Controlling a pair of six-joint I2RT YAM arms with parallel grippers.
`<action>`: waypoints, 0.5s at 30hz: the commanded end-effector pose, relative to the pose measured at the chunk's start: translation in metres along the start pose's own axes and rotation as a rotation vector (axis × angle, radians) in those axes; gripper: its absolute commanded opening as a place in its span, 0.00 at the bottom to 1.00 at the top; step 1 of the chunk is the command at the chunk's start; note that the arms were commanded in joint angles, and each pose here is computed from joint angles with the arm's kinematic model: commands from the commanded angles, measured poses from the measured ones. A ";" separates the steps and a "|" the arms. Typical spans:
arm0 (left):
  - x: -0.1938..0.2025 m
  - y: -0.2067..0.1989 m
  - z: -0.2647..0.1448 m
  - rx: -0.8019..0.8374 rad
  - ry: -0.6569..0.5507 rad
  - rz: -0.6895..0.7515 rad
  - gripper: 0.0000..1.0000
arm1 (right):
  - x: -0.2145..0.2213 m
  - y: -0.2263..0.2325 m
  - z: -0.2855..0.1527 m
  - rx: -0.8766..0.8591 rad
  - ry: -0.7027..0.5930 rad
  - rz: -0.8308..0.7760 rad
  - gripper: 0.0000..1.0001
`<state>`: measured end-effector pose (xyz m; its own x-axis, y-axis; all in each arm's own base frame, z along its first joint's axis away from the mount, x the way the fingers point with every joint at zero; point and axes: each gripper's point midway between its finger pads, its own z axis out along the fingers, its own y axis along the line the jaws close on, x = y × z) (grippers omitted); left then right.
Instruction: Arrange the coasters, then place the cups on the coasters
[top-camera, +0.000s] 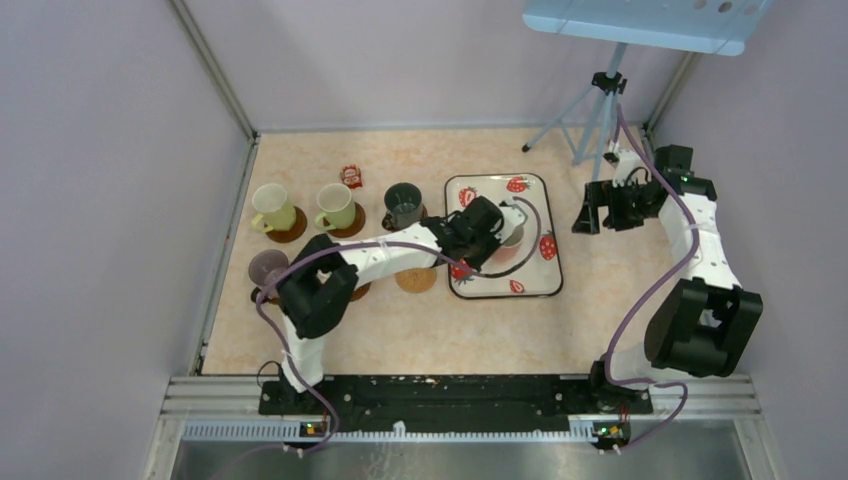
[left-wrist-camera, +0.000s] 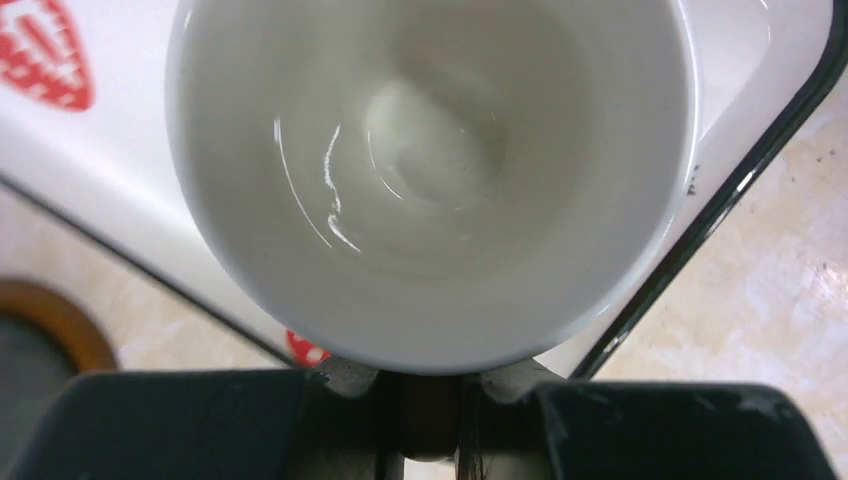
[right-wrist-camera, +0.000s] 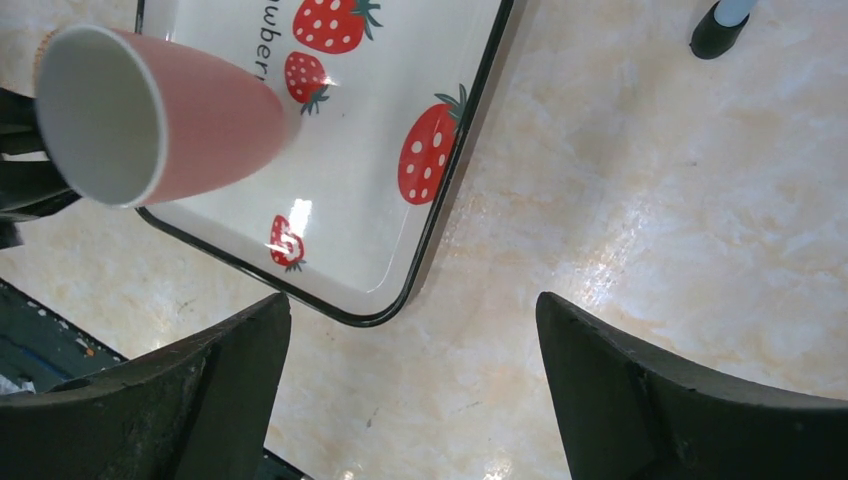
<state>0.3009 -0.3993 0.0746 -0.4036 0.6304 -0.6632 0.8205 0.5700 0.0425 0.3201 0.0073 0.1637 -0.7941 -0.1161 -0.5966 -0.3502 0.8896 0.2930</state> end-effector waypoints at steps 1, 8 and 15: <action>-0.081 0.022 -0.076 -0.085 -0.328 -0.070 0.00 | -0.017 -0.003 -0.005 -0.007 -0.052 -0.013 0.91; -0.027 0.053 -0.118 -0.183 -0.270 -0.216 0.00 | -0.013 -0.003 -0.004 -0.007 -0.031 -0.008 0.91; 0.037 0.078 -0.144 -0.223 -0.178 -0.319 0.00 | -0.013 -0.006 -0.003 -0.002 -0.019 -0.001 0.90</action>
<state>0.2928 -0.2766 0.1428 -0.5131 0.4087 -0.7548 0.6070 0.7945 0.0176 0.3201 0.0087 0.1591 -0.8047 -0.1123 -0.5829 -0.3485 0.8843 0.3107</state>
